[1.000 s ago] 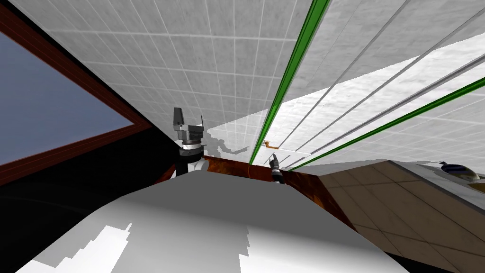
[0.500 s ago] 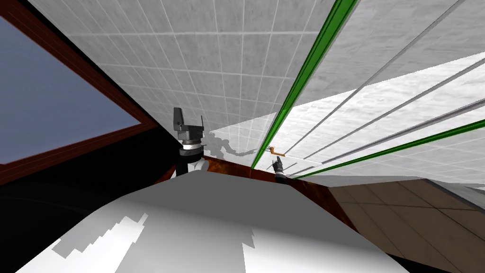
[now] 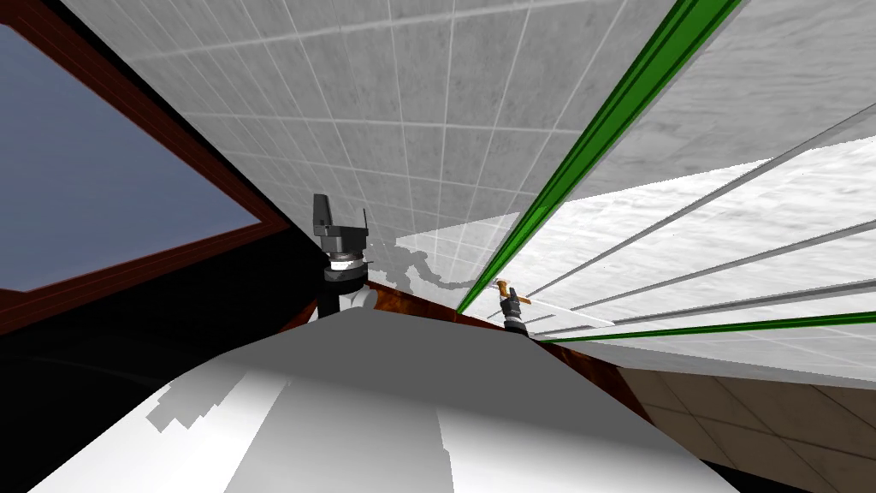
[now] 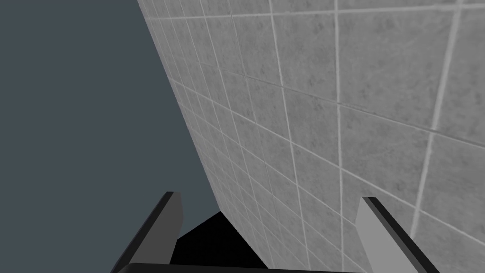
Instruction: Pull the door open
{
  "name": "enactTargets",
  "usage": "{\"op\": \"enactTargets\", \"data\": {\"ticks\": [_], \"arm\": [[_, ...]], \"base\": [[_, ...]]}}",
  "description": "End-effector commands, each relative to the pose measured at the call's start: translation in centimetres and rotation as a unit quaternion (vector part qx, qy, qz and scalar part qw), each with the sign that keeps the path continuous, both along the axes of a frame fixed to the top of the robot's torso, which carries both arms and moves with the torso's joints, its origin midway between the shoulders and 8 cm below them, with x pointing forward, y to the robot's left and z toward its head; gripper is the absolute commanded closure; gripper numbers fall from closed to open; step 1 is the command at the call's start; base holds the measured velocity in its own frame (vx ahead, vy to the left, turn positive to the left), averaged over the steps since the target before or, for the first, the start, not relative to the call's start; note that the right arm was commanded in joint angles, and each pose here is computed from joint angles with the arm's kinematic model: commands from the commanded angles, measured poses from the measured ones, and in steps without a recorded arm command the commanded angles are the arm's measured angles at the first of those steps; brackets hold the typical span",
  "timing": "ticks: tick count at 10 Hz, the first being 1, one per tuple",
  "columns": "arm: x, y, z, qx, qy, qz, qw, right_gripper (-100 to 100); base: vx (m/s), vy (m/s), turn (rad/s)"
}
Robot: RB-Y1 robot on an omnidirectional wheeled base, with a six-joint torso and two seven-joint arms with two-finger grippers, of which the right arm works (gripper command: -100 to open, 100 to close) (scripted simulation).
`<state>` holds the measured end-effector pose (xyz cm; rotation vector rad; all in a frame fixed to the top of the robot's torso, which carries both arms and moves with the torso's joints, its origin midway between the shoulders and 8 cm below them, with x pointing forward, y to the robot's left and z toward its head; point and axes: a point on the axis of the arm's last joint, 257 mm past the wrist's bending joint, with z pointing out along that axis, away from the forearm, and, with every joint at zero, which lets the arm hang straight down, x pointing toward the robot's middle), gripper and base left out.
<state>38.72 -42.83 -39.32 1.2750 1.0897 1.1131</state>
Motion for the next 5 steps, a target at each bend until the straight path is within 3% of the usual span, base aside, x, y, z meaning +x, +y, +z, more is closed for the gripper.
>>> {"op": "enactTargets", "data": {"ticks": [1,5], "arm": [[0.03,0.1,-0.06,0.0,0.001,0.001,1.0,100],[0.03,0.1,-0.06,0.0,0.001,0.001,1.0,100]], "base": [[-0.016,-0.002,-0.028],[-0.024,0.001,0.0]]}}
